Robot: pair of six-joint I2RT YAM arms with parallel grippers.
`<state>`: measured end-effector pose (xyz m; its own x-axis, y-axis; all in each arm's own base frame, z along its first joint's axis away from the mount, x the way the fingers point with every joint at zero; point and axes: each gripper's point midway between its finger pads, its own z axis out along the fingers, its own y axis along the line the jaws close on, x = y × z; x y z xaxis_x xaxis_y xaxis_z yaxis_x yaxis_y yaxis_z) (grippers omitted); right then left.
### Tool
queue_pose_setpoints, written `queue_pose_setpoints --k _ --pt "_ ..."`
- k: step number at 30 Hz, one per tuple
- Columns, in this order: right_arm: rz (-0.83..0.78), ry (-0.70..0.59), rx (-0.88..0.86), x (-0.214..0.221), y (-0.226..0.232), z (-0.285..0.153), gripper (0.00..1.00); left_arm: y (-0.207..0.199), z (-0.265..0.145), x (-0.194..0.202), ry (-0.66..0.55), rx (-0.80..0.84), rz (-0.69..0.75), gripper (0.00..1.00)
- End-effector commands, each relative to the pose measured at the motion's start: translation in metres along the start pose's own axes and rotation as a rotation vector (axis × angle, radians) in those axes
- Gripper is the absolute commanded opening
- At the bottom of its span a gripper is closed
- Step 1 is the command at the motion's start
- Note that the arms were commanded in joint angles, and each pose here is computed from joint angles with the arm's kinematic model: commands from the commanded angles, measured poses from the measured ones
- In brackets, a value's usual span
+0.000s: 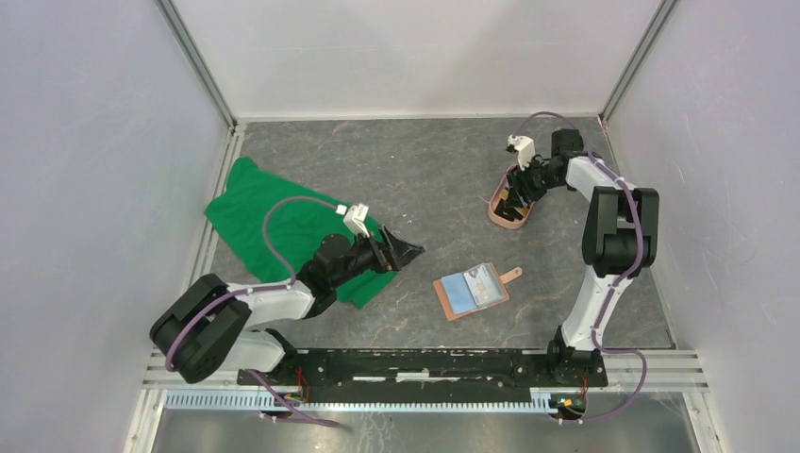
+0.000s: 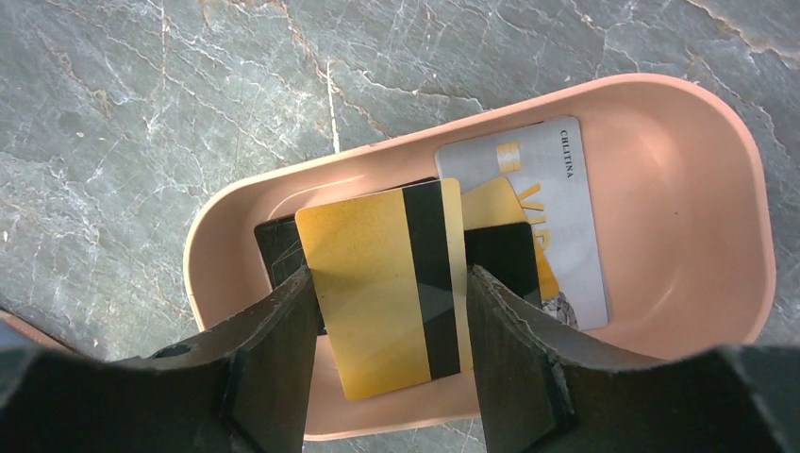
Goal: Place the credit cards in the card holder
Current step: Pick up the credit card from the storage box.
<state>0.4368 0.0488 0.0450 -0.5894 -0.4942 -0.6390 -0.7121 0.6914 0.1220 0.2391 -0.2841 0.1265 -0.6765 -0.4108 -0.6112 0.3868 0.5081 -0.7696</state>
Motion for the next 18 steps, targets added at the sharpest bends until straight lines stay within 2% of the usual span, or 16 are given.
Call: queue_pose_setpoints --k 1,8,15,18 --pt "-0.052 -0.119 0.003 -0.023 -0.001 -0.02 0.02 -0.04 0.017 -0.024 -0.042 0.147 -0.036 1.0" --pt "-0.067 -0.202 0.001 -0.033 0.001 -0.027 0.0 -0.06 0.052 -0.025 0.012 0.219 -0.107 0.98" --pt "-0.118 -0.296 0.008 -0.055 0.008 -0.042 0.0 -0.064 0.098 -0.015 0.096 0.272 -0.245 0.86" --pt "-0.141 -0.336 0.003 -0.065 0.017 -0.053 0.0 -0.066 0.112 -0.017 0.104 0.28 -0.256 0.84"
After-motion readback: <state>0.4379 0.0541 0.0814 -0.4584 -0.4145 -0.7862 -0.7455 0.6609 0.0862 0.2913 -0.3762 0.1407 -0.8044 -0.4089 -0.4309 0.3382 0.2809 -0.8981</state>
